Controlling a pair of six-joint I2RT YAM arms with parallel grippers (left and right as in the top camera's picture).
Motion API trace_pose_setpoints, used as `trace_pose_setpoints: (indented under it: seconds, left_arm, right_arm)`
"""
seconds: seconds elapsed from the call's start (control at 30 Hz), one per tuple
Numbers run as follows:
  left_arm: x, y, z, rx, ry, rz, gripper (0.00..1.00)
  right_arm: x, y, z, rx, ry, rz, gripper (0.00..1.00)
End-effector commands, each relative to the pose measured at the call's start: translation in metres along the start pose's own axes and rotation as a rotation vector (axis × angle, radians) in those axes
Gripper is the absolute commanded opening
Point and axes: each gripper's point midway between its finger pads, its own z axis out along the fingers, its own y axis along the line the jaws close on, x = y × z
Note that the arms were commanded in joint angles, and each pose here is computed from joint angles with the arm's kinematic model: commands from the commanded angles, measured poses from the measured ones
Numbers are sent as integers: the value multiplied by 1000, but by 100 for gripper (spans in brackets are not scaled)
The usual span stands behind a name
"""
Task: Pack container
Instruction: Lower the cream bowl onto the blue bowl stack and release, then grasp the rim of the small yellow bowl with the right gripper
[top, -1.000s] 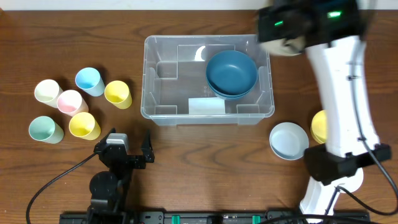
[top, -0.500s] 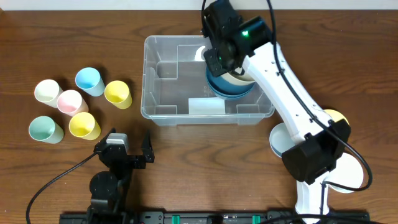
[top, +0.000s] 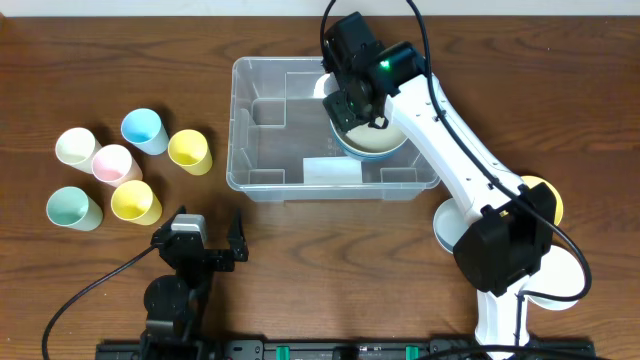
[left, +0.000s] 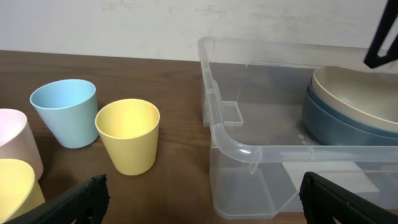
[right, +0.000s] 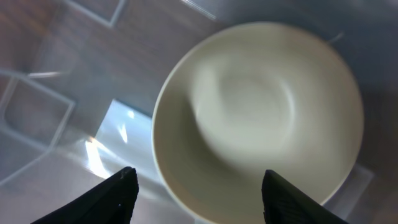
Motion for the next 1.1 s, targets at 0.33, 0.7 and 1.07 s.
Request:
trace_pose_setpoints:
  seconds: [0.33, 0.7, 1.07]
  left_arm:
    - [14, 1, 1, -2, 43, 1, 98]
    - [14, 1, 1, -2, 43, 1, 98]
    - [14, 1, 1, -2, 43, 1, 98]
  right_arm:
    - [9, -64, -114, 64, -60, 219, 65]
    - [86, -198, -123, 169, 103, 632, 68]
    - [166, -234, -44, 73, 324, 889, 66]
